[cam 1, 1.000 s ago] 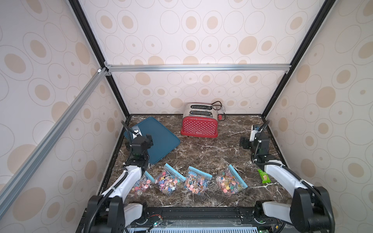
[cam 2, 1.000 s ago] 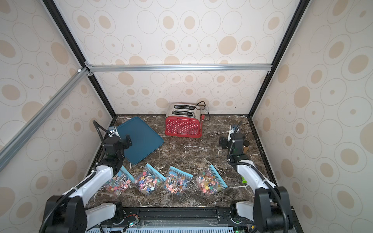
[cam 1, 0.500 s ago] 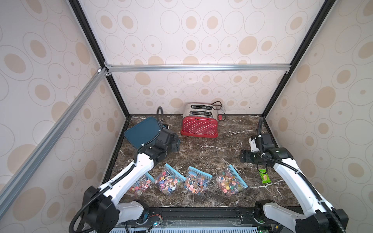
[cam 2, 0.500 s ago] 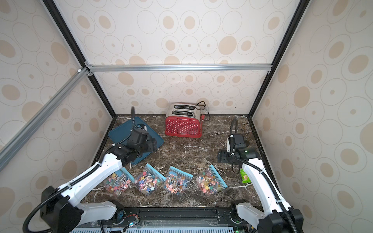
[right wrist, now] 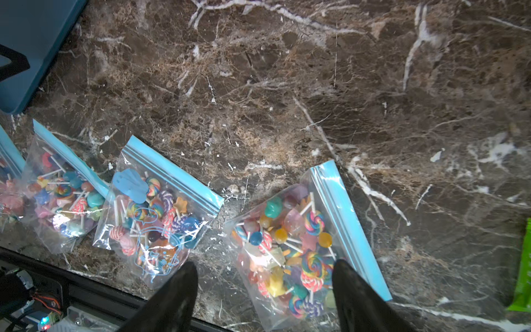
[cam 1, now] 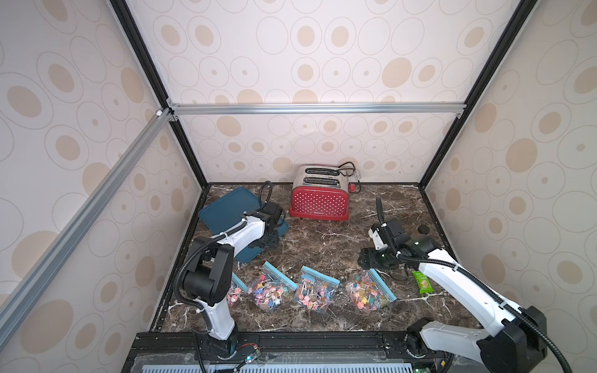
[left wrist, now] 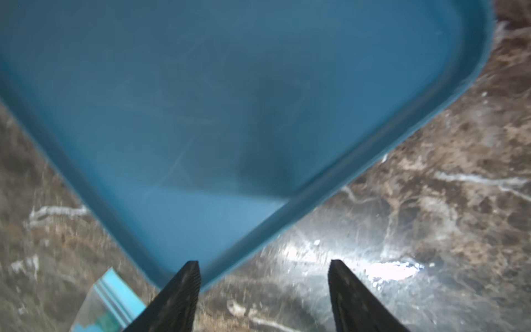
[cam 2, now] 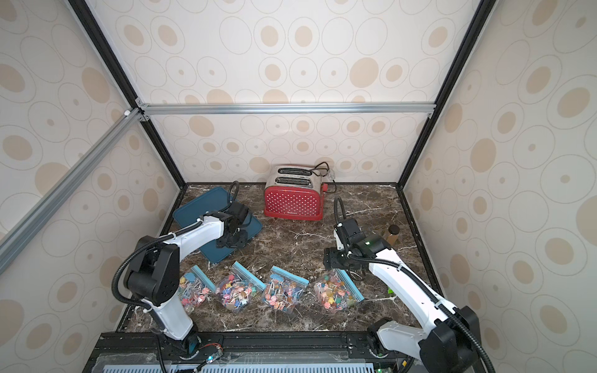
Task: Pour candies out of the ziploc bag
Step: Move the tray to the center of the board.
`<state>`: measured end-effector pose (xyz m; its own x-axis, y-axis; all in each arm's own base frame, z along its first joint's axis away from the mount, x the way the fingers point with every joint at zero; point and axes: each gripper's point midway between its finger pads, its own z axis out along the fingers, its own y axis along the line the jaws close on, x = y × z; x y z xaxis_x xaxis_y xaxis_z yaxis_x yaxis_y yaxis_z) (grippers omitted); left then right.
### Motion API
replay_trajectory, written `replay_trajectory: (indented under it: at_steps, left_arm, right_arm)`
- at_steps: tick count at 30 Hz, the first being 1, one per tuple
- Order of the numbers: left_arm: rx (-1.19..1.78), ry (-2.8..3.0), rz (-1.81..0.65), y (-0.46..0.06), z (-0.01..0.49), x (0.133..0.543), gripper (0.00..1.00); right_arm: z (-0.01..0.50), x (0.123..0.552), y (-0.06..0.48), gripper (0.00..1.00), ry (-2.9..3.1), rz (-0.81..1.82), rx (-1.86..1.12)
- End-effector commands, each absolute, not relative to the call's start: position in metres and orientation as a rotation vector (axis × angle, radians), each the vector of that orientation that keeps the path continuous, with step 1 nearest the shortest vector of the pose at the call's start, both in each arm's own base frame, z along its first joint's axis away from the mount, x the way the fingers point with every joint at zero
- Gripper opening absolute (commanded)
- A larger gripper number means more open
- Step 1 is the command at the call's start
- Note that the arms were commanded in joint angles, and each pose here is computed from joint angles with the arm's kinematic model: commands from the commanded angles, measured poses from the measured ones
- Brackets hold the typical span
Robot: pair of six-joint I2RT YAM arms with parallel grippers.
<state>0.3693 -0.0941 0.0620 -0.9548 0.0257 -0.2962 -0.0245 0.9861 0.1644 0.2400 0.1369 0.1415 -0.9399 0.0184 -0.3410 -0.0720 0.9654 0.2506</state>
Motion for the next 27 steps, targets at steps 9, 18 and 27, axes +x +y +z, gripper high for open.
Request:
replay_trajectory:
  at_steps: [9, 18, 27]
  left_arm:
    - [0.272, 2.921, 0.292, -0.104, 0.040, 0.383, 0.68]
    - [0.335, 2.971, 0.386, -0.098, 0.014, 0.383, 0.50]
    - [0.433, 2.978, 0.470, -0.089, 0.002, 0.382, 0.20]
  right_arm:
    - [0.141, 0.247, 0.124, 0.77, 2.739, 0.270, 0.071]
    - [0.138, 0.246, 0.118, 0.76, 2.737, 0.232, 0.102]
    - [0.144, 0.247, 0.112, 0.77, 2.713, 0.205, 0.128]
